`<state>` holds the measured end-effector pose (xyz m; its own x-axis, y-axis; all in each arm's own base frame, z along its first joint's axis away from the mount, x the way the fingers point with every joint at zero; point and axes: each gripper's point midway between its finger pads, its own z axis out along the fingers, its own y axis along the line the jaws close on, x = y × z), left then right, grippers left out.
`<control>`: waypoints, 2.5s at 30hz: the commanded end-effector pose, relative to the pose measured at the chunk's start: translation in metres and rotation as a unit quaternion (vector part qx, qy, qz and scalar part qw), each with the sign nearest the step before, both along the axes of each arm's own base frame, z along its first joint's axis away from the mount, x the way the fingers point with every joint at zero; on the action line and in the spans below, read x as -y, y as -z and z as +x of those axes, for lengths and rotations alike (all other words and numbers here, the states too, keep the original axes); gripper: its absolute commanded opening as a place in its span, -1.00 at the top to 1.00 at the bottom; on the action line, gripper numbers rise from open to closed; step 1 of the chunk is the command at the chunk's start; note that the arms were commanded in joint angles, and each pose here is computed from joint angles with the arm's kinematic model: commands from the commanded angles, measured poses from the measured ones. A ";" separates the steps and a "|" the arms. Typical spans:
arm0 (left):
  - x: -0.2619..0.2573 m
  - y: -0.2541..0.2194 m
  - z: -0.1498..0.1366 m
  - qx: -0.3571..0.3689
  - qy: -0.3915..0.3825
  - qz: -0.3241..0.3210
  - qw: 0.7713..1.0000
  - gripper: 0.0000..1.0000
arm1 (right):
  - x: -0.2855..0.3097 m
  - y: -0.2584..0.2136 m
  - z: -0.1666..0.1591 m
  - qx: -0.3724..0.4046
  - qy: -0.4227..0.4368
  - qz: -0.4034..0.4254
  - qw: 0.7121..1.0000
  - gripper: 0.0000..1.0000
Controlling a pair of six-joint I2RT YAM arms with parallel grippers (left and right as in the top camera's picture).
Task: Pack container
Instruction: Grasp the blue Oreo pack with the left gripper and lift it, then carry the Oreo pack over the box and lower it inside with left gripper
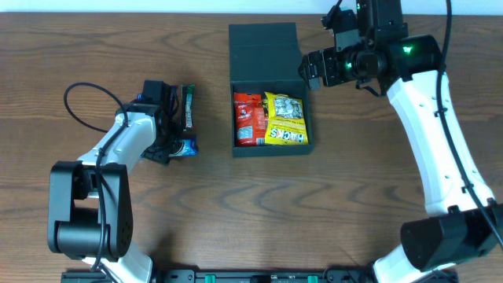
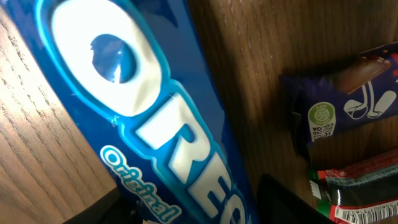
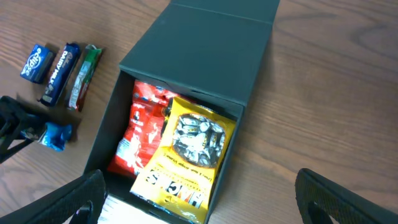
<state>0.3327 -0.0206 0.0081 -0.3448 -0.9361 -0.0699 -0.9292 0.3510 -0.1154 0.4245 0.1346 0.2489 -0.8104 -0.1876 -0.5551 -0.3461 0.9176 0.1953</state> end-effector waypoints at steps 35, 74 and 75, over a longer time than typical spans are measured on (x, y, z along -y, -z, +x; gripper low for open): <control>-0.022 -0.060 0.002 0.054 0.216 0.103 0.970 0.22 | 0.004 -0.008 0.003 0.016 0.002 -0.007 1.000 -0.94; 0.222 -0.111 0.063 0.141 0.642 0.054 0.752 0.49 | 0.141 -0.003 0.011 -0.005 0.166 -0.035 0.986 -0.99; 0.221 -0.106 0.062 0.133 0.636 0.051 0.758 0.50 | 0.141 -0.003 0.011 -0.005 0.166 -0.035 0.986 -0.99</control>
